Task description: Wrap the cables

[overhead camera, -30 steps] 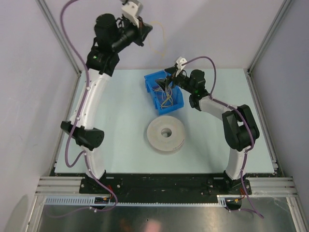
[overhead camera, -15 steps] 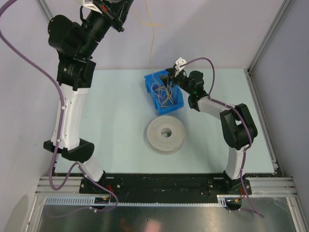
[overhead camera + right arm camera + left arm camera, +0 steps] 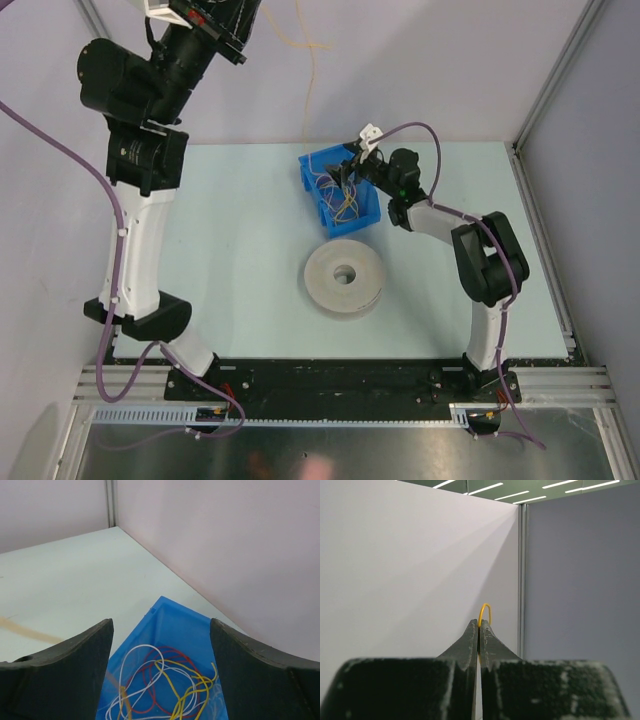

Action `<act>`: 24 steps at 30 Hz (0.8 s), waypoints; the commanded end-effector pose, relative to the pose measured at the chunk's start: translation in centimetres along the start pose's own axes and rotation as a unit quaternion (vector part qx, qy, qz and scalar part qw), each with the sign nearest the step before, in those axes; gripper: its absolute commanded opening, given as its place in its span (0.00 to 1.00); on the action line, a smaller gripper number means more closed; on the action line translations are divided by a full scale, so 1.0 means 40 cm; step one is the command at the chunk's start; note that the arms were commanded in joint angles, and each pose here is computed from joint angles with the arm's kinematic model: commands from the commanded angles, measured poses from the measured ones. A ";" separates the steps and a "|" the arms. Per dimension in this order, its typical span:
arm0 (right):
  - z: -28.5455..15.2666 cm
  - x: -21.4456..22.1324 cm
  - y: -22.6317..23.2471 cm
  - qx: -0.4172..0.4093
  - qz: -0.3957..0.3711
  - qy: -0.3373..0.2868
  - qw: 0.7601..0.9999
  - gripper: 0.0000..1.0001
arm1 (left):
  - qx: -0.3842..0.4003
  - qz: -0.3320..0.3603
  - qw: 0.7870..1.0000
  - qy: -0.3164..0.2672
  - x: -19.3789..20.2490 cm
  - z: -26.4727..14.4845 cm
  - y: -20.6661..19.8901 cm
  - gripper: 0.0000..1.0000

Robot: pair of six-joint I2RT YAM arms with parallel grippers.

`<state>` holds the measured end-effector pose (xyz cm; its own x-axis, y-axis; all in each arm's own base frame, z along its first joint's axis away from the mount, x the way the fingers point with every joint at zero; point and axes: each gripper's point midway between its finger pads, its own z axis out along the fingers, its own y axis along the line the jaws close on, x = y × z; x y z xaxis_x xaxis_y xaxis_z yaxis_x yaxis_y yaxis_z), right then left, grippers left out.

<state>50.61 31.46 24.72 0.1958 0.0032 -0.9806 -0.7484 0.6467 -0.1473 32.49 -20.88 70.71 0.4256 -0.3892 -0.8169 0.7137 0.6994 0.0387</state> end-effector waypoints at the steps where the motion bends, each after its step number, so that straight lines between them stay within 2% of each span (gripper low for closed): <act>1: -0.034 -0.148 -0.032 -0.025 -0.036 -0.039 0.998 0.84 | 0.002 0.037 0.997 -0.065 -0.140 -0.032 -0.028 0.00; 5: -0.100 -0.181 -0.013 -0.094 -0.044 -0.012 0.995 0.86 | 0.011 0.051 0.994 -0.095 -0.199 -0.044 -0.048 0.00; 9: -0.173 -0.184 0.020 -0.158 -0.031 0.023 0.987 0.88 | 0.014 0.051 0.994 -0.093 -0.195 -0.047 -0.051 0.00; 12: -0.207 -0.141 0.069 -0.199 -0.031 0.064 0.977 0.90 | 0.014 0.049 0.995 -0.090 -0.188 -0.047 -0.050 0.00; 16: -0.194 -0.074 0.135 -0.222 -0.012 0.099 0.970 0.93 | 0.017 0.050 0.994 -0.095 -0.199 -0.049 -0.055 0.00; 20: -0.140 -0.018 0.149 -0.199 -0.016 0.108 0.974 0.94 | 0.025 0.049 0.994 -0.097 -0.208 -0.055 -0.067 0.00; 22: -0.116 0.009 0.143 -0.185 -0.018 0.108 0.977 0.90 | 0.026 0.049 0.994 -0.098 -0.212 -0.060 -0.070 0.00; 24: -0.093 0.036 0.132 -0.167 -0.022 0.107 0.980 0.81 | 0.027 0.048 0.994 -0.096 -0.211 -0.063 -0.072 0.00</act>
<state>41.83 31.62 22.58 0.0867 -0.1952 -0.9769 -0.9504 0.2777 -0.1399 28.38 -19.17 74.31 0.5324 -0.4243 -0.7324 0.7016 0.7053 0.1013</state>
